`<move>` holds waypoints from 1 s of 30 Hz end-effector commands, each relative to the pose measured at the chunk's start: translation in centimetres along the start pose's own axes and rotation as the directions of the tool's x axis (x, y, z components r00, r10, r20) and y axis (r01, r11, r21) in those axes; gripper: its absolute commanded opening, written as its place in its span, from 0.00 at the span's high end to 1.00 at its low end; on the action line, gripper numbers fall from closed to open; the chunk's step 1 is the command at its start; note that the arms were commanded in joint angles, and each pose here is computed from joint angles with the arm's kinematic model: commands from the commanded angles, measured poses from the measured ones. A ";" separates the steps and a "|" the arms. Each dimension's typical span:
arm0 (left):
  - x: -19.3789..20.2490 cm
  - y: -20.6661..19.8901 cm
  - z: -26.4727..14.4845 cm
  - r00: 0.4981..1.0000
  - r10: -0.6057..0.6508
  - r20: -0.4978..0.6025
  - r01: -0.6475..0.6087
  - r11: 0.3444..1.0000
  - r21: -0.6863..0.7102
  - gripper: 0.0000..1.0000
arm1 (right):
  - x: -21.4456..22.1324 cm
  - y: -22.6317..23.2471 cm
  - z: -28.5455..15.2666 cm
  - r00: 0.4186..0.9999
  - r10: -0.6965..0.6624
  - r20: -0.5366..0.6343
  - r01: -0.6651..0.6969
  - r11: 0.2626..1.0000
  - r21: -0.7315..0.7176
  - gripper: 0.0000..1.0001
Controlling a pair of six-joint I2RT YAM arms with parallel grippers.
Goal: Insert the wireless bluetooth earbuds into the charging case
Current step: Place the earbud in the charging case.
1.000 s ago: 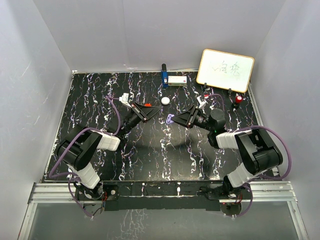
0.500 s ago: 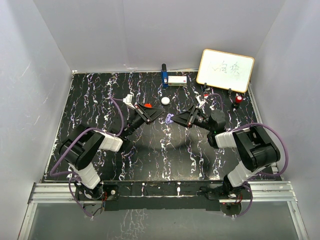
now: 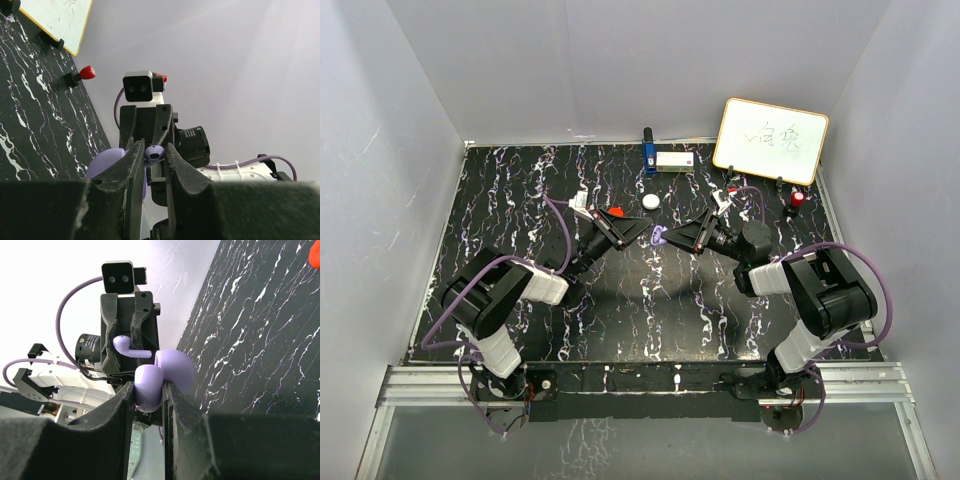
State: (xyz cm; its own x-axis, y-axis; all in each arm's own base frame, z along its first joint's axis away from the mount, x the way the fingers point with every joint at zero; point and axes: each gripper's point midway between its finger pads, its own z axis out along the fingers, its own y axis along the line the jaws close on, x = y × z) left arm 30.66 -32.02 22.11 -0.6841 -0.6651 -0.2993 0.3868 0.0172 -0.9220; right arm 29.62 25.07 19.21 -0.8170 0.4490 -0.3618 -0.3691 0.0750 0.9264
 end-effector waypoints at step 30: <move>-0.3 -6.2 0.2 0.998 0.048 0.045 -0.057 0.969 0.240 1.00 | -0.5 1.5 -0.1 0.998 -0.058 0.021 0.059 0.996 -0.060 1.00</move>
State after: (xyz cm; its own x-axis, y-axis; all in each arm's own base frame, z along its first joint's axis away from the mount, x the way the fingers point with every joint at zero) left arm 30.08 -33.02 22.09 -0.7011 -0.6479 -0.2979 0.3876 0.0044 -0.9218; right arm 29.61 25.06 19.37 -0.8162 0.4507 -0.3615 -0.3715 0.0698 0.9258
